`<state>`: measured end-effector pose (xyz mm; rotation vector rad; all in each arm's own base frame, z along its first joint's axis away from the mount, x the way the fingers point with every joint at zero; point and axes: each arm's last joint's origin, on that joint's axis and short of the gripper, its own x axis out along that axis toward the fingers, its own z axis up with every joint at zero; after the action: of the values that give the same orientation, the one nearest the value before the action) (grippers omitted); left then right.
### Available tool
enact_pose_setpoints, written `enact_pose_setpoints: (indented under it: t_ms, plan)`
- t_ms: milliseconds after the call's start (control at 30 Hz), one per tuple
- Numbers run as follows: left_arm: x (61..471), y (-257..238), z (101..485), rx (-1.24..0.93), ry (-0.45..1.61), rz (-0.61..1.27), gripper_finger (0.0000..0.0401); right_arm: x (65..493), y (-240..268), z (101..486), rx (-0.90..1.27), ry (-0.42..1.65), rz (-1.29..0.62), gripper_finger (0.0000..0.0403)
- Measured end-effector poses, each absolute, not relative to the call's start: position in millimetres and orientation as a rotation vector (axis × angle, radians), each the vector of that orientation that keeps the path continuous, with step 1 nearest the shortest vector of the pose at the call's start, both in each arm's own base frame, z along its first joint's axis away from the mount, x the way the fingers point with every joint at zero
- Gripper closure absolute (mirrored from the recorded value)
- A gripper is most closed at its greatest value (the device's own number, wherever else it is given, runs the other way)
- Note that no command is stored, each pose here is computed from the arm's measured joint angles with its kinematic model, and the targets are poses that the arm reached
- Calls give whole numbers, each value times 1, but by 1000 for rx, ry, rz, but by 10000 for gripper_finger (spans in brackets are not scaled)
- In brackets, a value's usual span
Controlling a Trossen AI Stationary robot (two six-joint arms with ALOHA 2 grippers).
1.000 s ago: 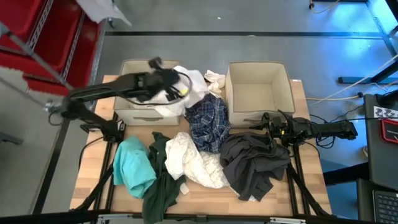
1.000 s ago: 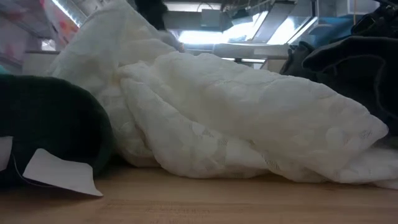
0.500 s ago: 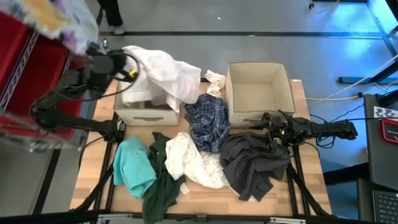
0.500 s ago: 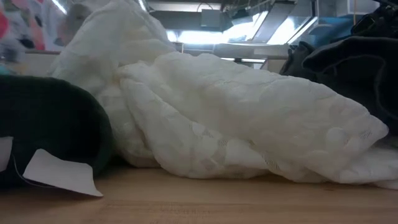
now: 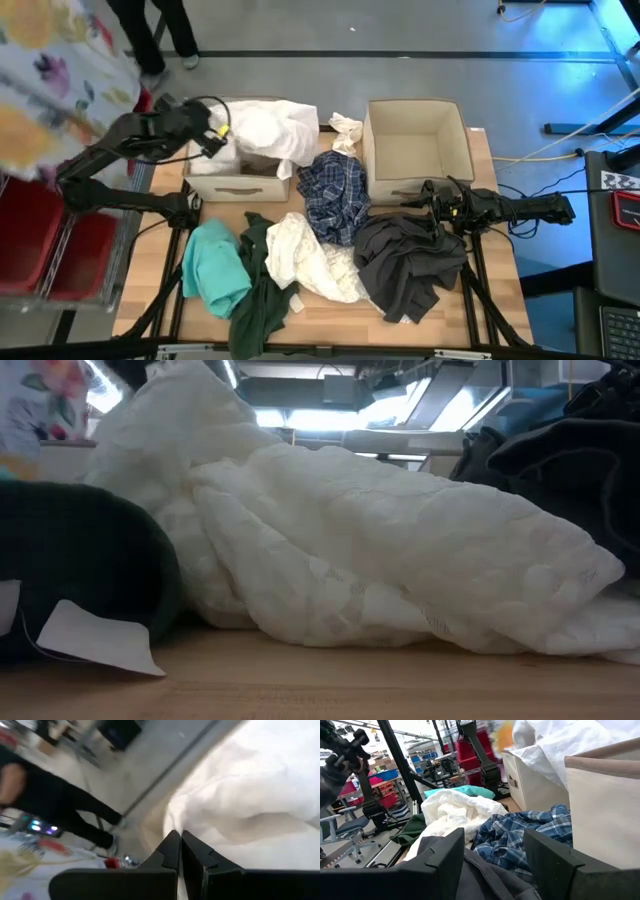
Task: Sort clothes
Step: Put the white shirt into the left brown bin
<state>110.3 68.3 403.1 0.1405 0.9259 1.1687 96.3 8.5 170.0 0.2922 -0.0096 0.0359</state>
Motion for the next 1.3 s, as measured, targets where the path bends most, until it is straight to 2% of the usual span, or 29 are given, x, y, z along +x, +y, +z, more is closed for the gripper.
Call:
enact_pose_setpoints:
  t_ms: [200,400,633,900,1100,1300]
  plan:
    - [125,89,363,-2,1080,1143,401,96,9,170,306,-6,50,194]
    - [134,106,327,-145,1133,1037,401,96,9,170,310,-3,60,194]
    - [133,121,311,-167,1190,1068,395,96,10,170,312,-1,72,194]
    - [125,130,310,-258,1167,1124,317,96,10,170,314,0,77,194]
    - [120,135,310,-389,1137,1045,243,96,10,170,314,-1,77,194]
    - [120,137,349,-410,982,1003,196,96,10,170,314,-1,77,194]
